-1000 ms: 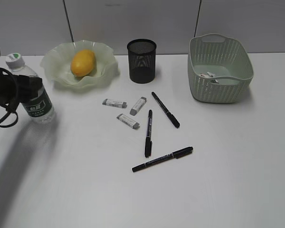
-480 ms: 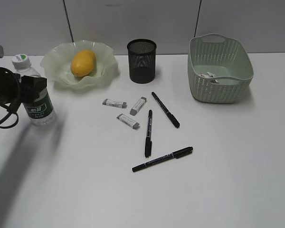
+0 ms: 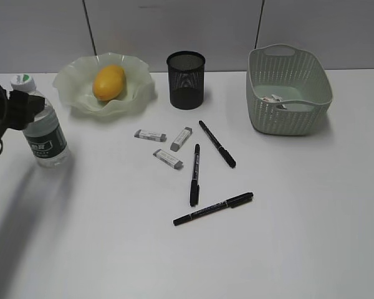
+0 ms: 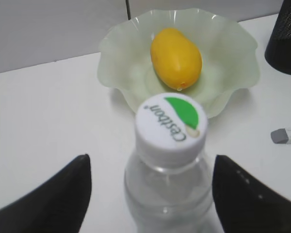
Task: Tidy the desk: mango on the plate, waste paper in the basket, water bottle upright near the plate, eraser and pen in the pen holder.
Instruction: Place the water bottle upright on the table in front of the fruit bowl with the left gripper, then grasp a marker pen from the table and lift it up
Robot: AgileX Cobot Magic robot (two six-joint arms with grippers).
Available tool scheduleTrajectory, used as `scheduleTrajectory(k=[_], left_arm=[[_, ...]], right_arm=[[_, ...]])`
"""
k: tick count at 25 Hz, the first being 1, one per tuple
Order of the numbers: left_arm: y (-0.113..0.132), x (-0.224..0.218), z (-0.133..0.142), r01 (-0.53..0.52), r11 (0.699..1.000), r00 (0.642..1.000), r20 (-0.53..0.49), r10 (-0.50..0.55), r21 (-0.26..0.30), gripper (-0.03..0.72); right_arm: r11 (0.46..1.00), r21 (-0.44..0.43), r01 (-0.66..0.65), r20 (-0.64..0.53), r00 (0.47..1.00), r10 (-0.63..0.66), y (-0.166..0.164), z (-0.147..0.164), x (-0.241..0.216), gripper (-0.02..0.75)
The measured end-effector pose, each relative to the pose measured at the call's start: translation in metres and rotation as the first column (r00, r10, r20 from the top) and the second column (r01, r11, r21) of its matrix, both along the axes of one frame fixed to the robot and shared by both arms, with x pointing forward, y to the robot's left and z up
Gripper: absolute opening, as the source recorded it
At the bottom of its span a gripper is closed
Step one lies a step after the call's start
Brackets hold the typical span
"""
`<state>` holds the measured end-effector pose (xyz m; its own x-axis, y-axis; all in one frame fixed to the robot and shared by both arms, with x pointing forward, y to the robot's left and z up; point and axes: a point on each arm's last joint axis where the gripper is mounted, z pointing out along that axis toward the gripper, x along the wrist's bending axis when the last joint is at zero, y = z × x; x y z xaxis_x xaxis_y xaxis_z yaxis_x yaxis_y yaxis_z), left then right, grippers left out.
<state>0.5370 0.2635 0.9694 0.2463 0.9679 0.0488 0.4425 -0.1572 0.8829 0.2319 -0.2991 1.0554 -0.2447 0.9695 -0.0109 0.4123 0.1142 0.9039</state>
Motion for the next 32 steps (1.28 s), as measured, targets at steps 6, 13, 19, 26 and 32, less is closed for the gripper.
scheduleTrajectory(k=[6,13,19,26,32], left_arm=[[0.009,-0.027,0.037,-0.041,0.996,0.999,-0.027,0.043,0.085,0.589],[0.032,-0.063,0.079,-0.196,0.954,0.927,-0.273,0.256,0.228,0.589],[0.035,-0.084,0.108,-0.219,0.942,0.803,-0.502,0.321,0.253,0.589],[0.027,-0.132,0.128,-0.230,0.969,0.836,-0.493,0.243,0.088,0.589],[0.033,-0.196,0.145,-0.239,0.971,0.921,-0.312,0.232,0.016,0.589]], right_arm=[[1.000,0.000,0.000,0.000,1.000,0.000,0.000,0.000,0.000,0.434],[1.000,0.000,0.000,0.000,1.000,0.000,0.000,0.000,0.000,0.434],[1.000,0.000,0.000,0.001,1.000,0.000,0.000,0.000,0.000,0.435],[1.000,0.000,0.000,0.001,1.000,0.000,0.000,0.000,0.000,0.435],[1.000,0.002,0.001,0.002,1.000,-0.001,0.000,0.000,0.000,0.434]])
